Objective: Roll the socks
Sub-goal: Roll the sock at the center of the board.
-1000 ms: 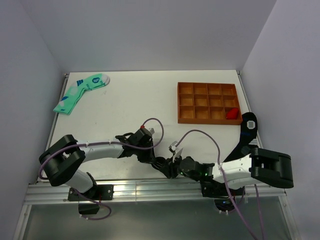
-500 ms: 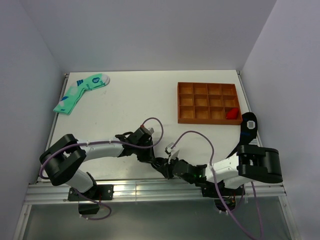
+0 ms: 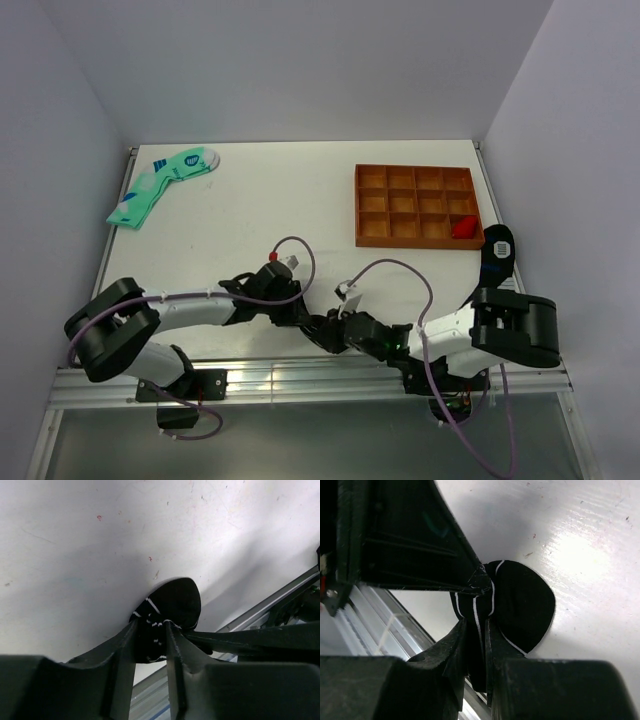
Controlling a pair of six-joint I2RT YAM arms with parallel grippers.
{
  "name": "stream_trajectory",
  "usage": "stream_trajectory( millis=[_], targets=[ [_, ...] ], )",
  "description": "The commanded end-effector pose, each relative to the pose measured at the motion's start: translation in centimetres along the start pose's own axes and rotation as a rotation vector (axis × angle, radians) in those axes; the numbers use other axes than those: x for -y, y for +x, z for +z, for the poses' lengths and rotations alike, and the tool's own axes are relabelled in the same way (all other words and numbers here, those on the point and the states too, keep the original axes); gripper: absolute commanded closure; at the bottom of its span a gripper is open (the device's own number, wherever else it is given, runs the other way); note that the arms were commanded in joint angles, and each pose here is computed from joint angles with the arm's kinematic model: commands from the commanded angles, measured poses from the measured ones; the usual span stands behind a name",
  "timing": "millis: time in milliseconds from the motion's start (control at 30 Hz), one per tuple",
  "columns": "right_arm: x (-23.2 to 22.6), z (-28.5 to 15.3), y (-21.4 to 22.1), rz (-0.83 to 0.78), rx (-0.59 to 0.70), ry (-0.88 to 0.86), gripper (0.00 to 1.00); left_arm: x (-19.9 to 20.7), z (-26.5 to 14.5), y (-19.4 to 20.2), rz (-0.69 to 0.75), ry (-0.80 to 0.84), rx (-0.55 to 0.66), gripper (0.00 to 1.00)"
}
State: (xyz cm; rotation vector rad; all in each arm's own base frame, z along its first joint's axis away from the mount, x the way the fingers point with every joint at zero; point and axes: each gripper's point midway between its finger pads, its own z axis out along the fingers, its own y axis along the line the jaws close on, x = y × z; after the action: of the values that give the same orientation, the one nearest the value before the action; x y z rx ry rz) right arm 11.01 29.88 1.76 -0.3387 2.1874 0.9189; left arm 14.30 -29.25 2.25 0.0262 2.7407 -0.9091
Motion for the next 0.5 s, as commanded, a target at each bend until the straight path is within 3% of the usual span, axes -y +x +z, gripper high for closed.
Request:
stream_trajectory(
  millis=[0, 467],
  targets=[
    [4.3, -0.8, 4.6, 0.049, -0.193, 0.155, 0.93, -1.8, 0.3, 0.1, -0.020, -0.059, 0.054, 0.64],
    [8.6, -1.8, 6.8, 0.270, -0.303, 0.288, 0.96, -1.3, -1.4, -2.9, -0.029, -0.010, 0.270, 0.58]
  ],
)
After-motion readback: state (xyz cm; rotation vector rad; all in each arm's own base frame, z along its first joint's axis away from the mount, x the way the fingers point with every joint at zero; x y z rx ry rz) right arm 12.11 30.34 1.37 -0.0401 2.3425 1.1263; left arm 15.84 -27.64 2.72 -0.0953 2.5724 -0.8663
